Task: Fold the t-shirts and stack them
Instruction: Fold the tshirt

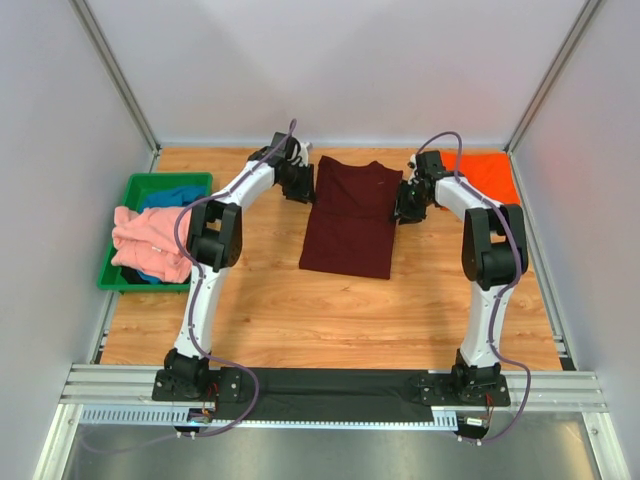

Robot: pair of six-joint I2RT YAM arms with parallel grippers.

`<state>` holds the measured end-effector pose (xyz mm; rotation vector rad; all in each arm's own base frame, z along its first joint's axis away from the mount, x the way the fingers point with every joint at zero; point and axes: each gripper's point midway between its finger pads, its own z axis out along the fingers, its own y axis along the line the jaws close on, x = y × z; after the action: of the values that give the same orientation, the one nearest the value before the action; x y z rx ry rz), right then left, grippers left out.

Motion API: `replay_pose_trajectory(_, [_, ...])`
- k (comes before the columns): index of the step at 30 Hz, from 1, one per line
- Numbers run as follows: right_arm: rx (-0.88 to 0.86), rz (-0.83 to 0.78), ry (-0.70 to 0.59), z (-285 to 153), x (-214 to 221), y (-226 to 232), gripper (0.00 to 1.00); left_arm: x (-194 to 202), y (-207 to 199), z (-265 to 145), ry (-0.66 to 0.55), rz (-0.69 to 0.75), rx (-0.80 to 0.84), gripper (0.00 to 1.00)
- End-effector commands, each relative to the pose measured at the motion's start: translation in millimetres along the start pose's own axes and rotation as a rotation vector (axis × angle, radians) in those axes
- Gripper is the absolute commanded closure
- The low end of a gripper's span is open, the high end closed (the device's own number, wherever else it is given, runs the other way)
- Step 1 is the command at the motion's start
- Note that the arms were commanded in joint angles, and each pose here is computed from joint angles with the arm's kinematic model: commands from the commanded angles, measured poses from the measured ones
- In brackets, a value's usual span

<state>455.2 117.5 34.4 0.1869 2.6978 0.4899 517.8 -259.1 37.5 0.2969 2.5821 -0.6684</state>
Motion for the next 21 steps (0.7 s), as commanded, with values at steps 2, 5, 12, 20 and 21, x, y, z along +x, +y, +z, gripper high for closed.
replay_pose_trajectory(2, [-0.085,-0.058,-0.08,-11.3,-27.5,7.8,0.61,-22.2,-24.3,-21.7,-0.071,0.142,0.09,0.56])
replay_pose_trajectory(5, [-0.109,-0.069,-0.082,-8.6,-30.4,7.2,0.61,-19.4,-24.0,-15.8,-0.06,0.16,0.108,0.56])
replay_pose_trajectory(12, [-0.192,-0.096,-0.075,-1.7,-33.0,18.8,0.65,-23.1,-23.5,-13.3,-0.075,0.196,0.114,0.57])
replay_pose_trajectory(20, [-0.24,-0.08,-0.084,3.5,-33.0,25.2,0.76,-24.8,-30.8,-12.0,-0.084,0.202,0.159,0.83])
replay_pose_trajectory(21, [-0.247,-0.081,-0.11,1.3,-38.2,27.0,0.81,-25.4,-31.2,-12.4,-0.087,0.2,0.159,0.87])
